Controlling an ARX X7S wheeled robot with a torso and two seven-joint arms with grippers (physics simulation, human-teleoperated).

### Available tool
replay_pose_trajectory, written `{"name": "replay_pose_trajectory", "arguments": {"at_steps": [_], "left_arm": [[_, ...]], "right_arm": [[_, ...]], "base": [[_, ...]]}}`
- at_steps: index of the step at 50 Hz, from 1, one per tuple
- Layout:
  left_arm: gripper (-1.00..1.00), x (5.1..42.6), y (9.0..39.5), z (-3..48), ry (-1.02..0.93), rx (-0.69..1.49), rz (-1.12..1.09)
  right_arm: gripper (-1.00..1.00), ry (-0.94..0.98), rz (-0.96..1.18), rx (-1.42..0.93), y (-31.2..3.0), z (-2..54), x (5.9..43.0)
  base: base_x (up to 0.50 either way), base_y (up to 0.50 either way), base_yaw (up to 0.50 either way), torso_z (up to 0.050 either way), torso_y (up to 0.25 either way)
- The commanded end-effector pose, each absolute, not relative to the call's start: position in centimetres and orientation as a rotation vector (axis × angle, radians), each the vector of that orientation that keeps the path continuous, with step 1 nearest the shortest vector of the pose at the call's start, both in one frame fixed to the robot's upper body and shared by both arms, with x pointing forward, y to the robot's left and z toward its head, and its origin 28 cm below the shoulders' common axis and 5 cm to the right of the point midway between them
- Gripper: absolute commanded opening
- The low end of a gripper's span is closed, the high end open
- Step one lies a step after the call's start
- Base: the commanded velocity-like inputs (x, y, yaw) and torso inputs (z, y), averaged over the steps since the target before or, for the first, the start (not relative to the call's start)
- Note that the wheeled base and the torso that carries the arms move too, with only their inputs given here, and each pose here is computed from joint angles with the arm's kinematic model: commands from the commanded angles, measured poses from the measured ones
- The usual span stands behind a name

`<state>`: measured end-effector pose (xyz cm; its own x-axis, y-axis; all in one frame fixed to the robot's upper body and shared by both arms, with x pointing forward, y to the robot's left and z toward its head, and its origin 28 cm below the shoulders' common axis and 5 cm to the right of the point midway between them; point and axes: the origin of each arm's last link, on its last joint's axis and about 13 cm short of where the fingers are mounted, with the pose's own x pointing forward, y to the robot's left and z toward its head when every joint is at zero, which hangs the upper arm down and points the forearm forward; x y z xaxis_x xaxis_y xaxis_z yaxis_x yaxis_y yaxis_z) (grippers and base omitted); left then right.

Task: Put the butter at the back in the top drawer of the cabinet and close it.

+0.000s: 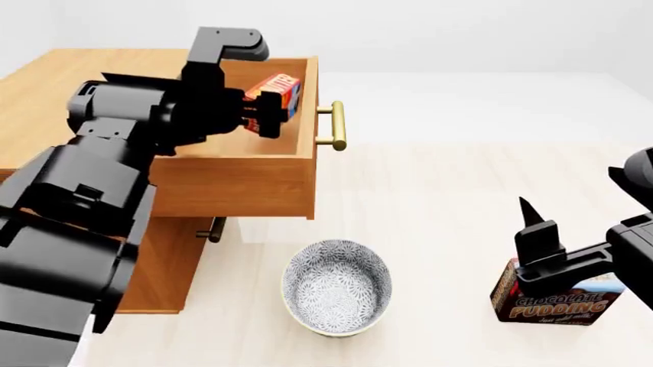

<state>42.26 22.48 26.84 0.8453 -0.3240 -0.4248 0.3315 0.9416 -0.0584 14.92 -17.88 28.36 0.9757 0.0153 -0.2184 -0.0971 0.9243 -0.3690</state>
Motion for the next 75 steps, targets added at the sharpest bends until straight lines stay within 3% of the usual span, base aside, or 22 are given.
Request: {"name": "replay_pose_trajectory", "arguments": {"at_steps": [1,75], "left_arm": [[-1.0,42.3,22.1,27.3,0.431,-0.015,-0.337],[-1.0,41.1,21.9,27.3,0.644,-0.005,-0.288]], "right_arm": [[1.0,0.214,0.052,-0.391,-17.9,28.4,14.9],[1.0,0.221,0.039,-0.383,-18.2,28.1,15.0]], "base": [[0.0,0.0,0.0,0.0,0.0],[0.0,0.0,0.0,0.0,0.001]]}}
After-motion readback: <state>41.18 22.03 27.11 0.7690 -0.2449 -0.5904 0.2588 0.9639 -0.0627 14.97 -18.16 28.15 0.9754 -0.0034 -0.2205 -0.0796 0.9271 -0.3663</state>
